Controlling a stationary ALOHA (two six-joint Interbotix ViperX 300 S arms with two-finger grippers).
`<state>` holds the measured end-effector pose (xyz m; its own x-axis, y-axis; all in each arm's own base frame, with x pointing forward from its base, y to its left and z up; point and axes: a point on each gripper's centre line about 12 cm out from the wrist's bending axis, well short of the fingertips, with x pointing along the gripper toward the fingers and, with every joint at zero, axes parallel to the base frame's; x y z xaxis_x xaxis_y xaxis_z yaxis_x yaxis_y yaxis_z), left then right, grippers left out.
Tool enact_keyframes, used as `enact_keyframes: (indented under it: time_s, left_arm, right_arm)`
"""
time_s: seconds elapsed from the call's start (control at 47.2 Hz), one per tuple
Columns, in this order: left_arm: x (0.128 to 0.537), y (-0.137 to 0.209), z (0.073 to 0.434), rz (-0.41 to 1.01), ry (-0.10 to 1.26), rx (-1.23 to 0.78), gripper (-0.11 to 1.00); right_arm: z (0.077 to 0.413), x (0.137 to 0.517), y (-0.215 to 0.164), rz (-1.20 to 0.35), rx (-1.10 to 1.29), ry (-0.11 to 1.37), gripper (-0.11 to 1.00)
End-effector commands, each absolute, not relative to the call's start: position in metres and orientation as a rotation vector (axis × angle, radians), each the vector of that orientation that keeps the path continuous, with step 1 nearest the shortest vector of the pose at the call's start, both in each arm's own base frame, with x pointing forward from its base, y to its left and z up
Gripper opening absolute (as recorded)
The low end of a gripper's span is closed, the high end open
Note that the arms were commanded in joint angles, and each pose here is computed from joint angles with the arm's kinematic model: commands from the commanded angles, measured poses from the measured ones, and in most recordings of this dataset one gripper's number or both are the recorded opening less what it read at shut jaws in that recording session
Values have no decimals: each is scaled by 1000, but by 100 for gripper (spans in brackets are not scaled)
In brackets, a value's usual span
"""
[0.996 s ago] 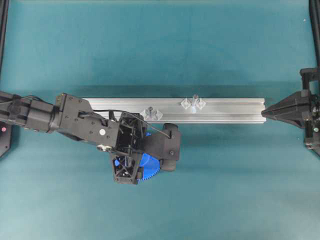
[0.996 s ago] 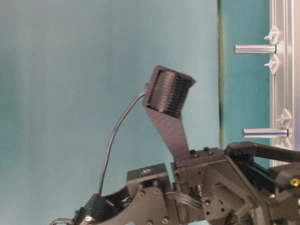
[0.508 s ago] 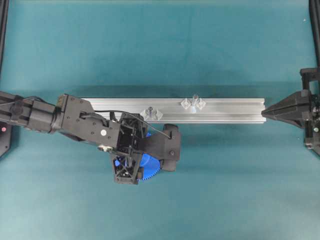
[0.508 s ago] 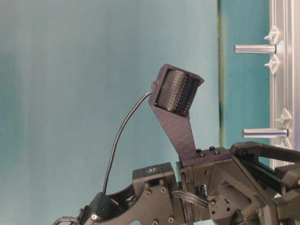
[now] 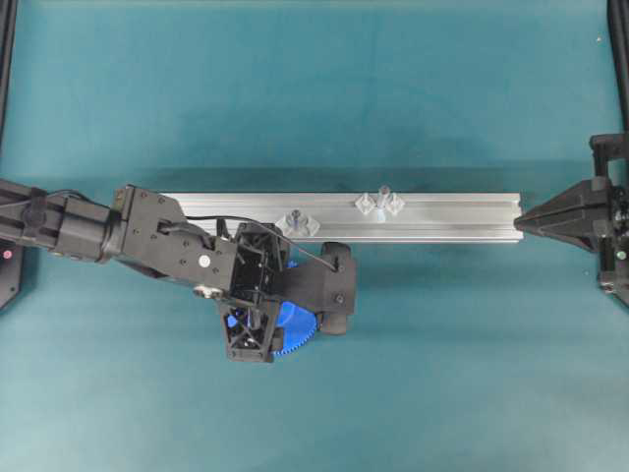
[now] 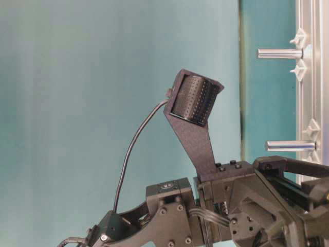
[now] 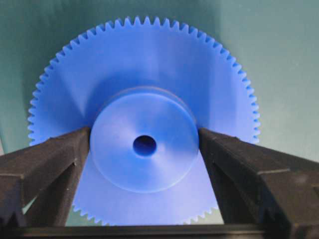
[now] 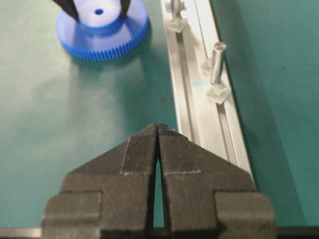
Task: Find the location of the shaft and insert the large gear.
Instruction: 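Close the left gripper on the gear hub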
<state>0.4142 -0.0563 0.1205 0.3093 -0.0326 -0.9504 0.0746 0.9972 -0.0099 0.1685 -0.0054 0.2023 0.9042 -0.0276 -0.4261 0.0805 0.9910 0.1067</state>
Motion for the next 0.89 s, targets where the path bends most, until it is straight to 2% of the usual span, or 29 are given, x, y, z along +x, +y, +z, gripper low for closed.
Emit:
enact_keyframes:
  time_s: [0.0,0.148,0.869]
  left_arm:
    - [418,-59,127,-77,1227,42,89]
    - [418,-59,127,-78,1227,45,72]
    - [418,-59,131,-85,1216,51,72]
  right_arm:
    - [205,170,-6,-60,134,439,1]
    - [205,170,-6,-60,134,442,1]
    - [204,170,-6,-59,133,444,1]
